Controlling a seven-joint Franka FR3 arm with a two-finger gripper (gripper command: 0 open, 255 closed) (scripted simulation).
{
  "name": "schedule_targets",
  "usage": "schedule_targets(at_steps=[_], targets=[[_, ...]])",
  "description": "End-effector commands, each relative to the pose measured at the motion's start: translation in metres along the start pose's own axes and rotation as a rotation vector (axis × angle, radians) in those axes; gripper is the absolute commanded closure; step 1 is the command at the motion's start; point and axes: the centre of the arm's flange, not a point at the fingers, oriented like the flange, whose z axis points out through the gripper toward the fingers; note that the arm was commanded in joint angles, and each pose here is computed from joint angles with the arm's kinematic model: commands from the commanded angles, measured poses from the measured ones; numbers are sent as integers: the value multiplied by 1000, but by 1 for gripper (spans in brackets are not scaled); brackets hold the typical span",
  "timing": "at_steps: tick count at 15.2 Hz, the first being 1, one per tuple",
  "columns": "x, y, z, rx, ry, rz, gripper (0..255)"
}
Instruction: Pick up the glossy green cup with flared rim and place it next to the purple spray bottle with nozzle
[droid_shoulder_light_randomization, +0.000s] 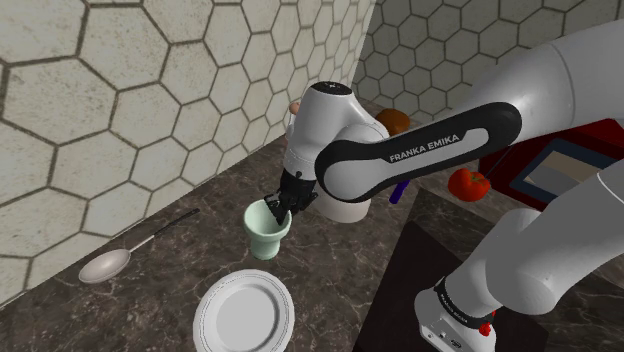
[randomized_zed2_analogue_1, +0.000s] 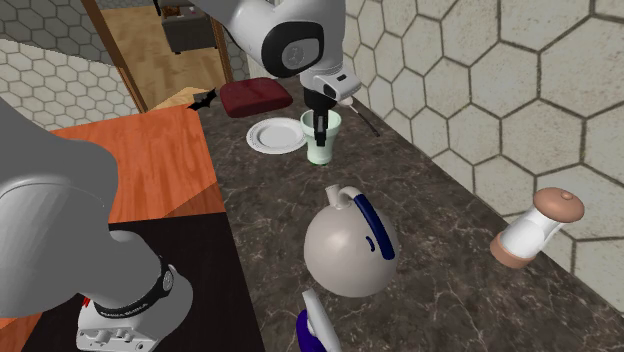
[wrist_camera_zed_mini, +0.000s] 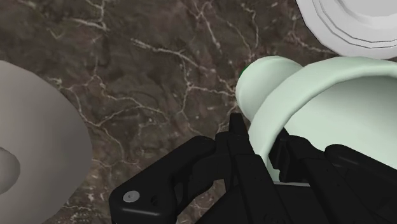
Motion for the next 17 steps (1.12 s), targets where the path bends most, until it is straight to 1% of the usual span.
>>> schedule_targets(at_steps=[1, 7, 17], targets=[[0, 0, 0, 0, 0, 0, 255], [0, 0, 0, 0, 0, 0, 255], [1, -6, -52, 0, 0, 0, 255]])
